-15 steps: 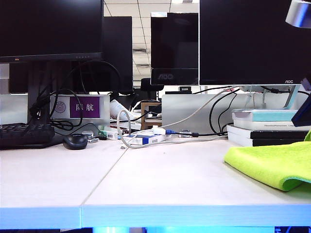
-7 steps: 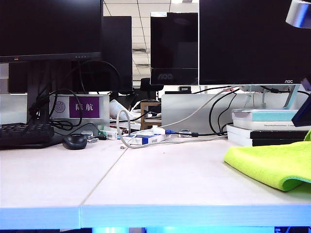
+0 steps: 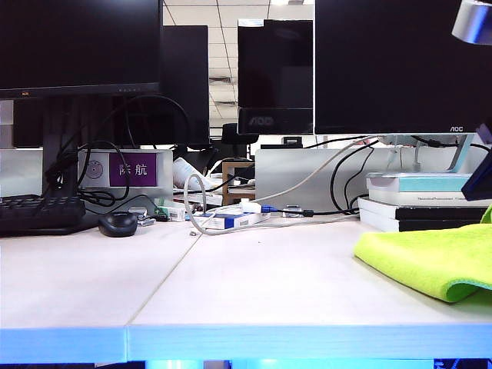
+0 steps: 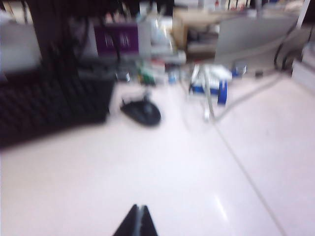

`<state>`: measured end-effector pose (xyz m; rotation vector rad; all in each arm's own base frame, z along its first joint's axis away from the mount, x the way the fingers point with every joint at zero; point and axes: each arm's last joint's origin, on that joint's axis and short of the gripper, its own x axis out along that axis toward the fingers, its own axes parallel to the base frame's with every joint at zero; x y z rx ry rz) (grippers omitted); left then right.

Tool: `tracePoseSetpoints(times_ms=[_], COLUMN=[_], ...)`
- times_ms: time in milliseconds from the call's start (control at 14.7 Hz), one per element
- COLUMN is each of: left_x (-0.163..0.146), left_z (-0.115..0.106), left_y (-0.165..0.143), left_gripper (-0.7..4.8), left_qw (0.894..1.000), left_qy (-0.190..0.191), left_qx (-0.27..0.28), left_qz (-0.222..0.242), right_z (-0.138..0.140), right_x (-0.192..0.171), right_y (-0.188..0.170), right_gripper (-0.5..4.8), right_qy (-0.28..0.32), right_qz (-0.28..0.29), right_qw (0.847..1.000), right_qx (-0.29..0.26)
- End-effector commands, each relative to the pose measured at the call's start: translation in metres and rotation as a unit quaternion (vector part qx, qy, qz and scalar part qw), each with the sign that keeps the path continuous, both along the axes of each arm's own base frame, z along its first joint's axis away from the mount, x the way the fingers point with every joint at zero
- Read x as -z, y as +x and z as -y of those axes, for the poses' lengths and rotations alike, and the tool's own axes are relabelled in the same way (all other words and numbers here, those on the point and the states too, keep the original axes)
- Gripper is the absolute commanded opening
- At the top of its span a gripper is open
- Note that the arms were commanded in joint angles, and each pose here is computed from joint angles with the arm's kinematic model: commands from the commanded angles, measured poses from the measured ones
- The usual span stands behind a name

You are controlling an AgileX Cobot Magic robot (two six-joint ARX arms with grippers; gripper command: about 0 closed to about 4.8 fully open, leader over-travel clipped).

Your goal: Wipe the table from left to right using the rag.

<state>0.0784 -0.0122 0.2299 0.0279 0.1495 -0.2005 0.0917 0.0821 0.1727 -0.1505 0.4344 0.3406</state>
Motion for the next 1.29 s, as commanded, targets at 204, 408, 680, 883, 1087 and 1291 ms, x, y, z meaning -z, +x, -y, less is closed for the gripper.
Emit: tracePoseSetpoints(times_ms=[204, 408, 680, 883, 1087, 1291], left_x=[0.072, 0.081, 0.081, 0.081, 0.081, 0.081], left_z=[0.000, -0.001, -0.003, -0.005, -0.004, -0.005], left_y=[0.017, 0.017, 0.017, 0.017, 0.017, 0.017], left_gripper=[-0.04, -0.04, -0.03, -0.02, -0.02, -0.02], left_qw=[0.999, 0.998, 0.998, 0.997, 0.997, 0.997], left_qy=[-0.026, -0.020, 0.026, 0.033, 0.033, 0.033], left_qx=[-0.039, -0.052, -0.050, -0.069, -0.069, -0.069], left_qz=[-0.010, -0.013, -0.005, -0.005, -0.005, -0.005], right_z=[0.000, 0.000, 0.000, 0.000, 0.001, 0.019], right_x=[-0.002, -0.002, -0.002, -0.002, 0.000, 0.016], right_y=[0.000, 0.000, 0.000, 0.000, 0.000, -0.001], right_gripper=[0.62, 0.62, 0.62, 0.62, 0.62, 0.62], right_qy=[0.007, 0.007, 0.007, 0.007, 0.009, 0.005], right_qz=[0.005, 0.005, 0.005, 0.005, 0.007, 0.037], right_qw=[1.000, 1.000, 1.000, 1.000, 1.000, 0.995], right_qx=[0.002, 0.002, 0.002, 0.002, 0.002, 0.091])
